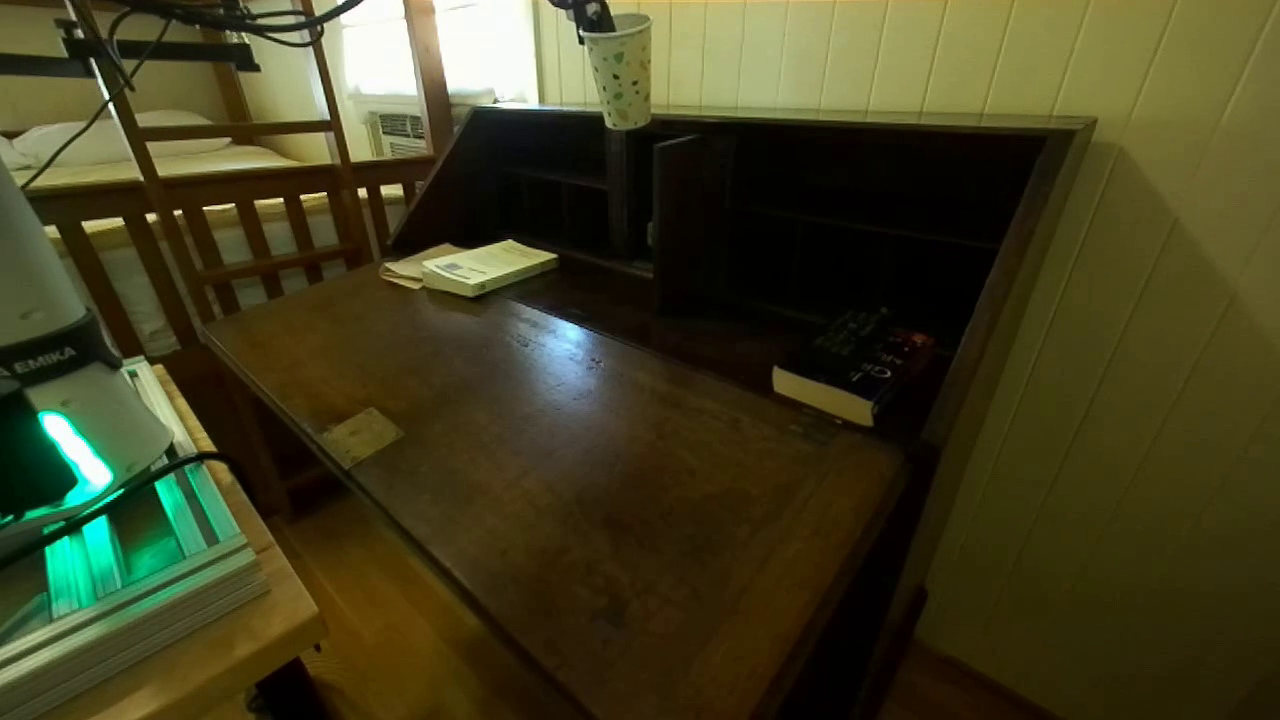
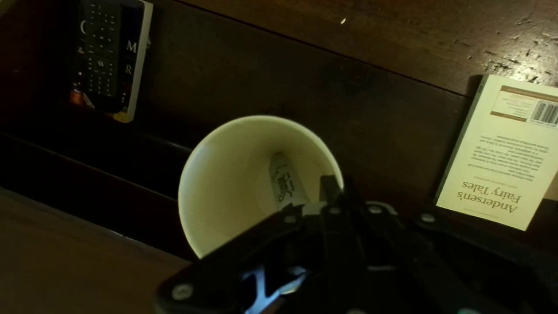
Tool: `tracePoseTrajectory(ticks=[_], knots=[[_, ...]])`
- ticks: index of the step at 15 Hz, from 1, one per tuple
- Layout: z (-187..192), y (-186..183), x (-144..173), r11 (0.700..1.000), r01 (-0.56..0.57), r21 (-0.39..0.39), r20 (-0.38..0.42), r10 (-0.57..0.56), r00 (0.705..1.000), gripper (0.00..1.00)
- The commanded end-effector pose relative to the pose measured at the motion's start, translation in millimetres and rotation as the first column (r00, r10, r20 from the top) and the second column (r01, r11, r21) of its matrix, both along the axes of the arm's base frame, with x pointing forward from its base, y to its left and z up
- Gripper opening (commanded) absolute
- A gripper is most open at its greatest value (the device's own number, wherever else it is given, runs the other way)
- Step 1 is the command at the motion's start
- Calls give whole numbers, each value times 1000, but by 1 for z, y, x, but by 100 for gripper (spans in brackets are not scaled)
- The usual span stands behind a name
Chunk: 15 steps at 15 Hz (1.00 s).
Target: Put the marker inside the paper cup, pick up the paper cup and put it at the top
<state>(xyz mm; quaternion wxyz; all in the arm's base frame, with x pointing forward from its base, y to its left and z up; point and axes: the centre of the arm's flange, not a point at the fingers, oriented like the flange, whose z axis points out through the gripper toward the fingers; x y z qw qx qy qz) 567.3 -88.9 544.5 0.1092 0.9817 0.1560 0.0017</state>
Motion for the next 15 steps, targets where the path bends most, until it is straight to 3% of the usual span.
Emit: tracePoseTrajectory(ticks=[1, 8, 15], knots=[[10, -15, 22, 999, -46, -5, -4, 46, 999, 1], [19, -29, 42, 979, -200, -38, -37, 198, 979, 1], [35, -35, 64, 916, -388, -105, -117, 376, 919, 1]])
